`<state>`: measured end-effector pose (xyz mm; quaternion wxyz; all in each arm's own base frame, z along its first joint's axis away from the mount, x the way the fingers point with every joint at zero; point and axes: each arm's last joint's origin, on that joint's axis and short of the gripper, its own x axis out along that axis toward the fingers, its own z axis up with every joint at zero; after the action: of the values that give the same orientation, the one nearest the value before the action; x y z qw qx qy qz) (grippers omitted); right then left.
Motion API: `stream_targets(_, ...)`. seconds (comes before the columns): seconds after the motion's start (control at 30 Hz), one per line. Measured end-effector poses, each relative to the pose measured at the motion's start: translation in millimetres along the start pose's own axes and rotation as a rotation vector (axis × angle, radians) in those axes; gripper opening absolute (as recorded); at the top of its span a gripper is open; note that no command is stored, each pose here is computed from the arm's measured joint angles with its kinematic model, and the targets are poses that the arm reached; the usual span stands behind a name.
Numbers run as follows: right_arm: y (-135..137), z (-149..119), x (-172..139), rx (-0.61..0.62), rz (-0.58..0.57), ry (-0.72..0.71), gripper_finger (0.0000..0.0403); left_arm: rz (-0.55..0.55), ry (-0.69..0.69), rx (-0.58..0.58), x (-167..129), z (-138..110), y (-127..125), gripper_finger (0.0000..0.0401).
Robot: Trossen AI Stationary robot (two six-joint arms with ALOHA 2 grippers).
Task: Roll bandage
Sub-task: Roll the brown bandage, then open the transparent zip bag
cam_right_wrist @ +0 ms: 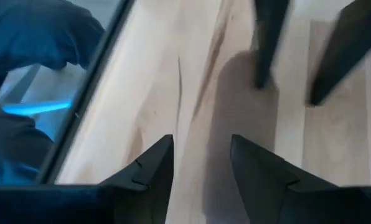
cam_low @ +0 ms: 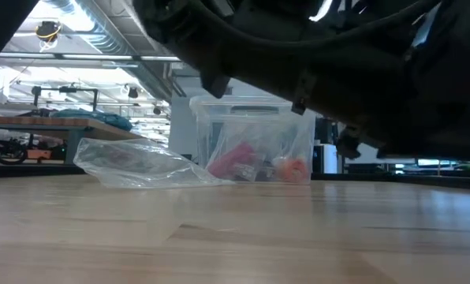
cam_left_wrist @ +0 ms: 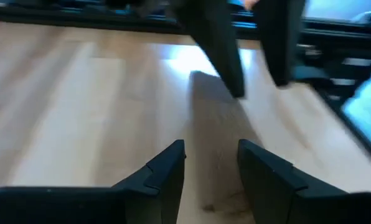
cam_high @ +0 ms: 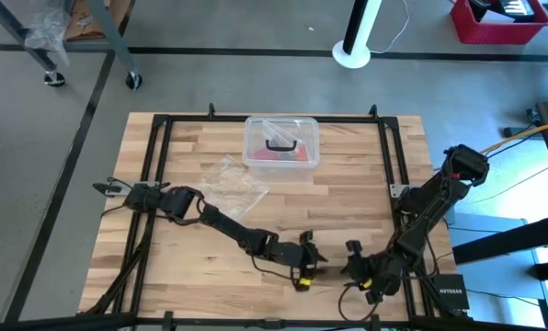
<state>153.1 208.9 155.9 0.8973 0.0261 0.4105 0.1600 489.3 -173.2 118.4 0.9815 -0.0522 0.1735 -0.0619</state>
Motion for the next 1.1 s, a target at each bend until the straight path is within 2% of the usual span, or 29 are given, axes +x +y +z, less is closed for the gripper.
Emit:
stream_targets(0.1, 4, 9, -4, -0.024, -0.02, 0.018, 0.016, -0.029, 0.01, 0.012, -1, -4, -10, 0.014)
stream_targets(0.27, 7, 19, -9, -0.046, -0.072, 0.036, 0.016, -0.039, 0.018, 0.1, -5, -3, -18, 0.014)
stream_targets(0.4, 5, 23, -9, -0.035, -0.077, 0.031, 0.0167, -0.03, -0.009, 0.108, -12, 15, -18, 0.014)
stream_targets(0.53, 4, 27, -8, 0.006, -0.036, 0.052, 0.0201, -0.014, 0.035, 0.129, -25, 32, -18, 0.014)
stream_targets(0.73, 3, 23, 3, 0.083, 0.028, 0.148, 0.0253, 0.074, 0.179, 0.1, -52, 53, -16, 0.014)
stream_targets(0.93, 3, 14, 20, 0.071, 0.007, 0.203, 0.0259, 0.167, 0.423, 0.035, -82, 56, -9, 0.014)
stream_targets(1.0, 3, 13, 22, 0.059, 0.002, 0.206, 0.0259, 0.235, 0.463, 0.002, -96, 63, -6, 0.014)
stream_targets(1.1, 3, 14, 19, 0.036, -0.006, 0.197, 0.0259, 0.415, 0.535, -0.023, -119, 68, 2, 0.014)
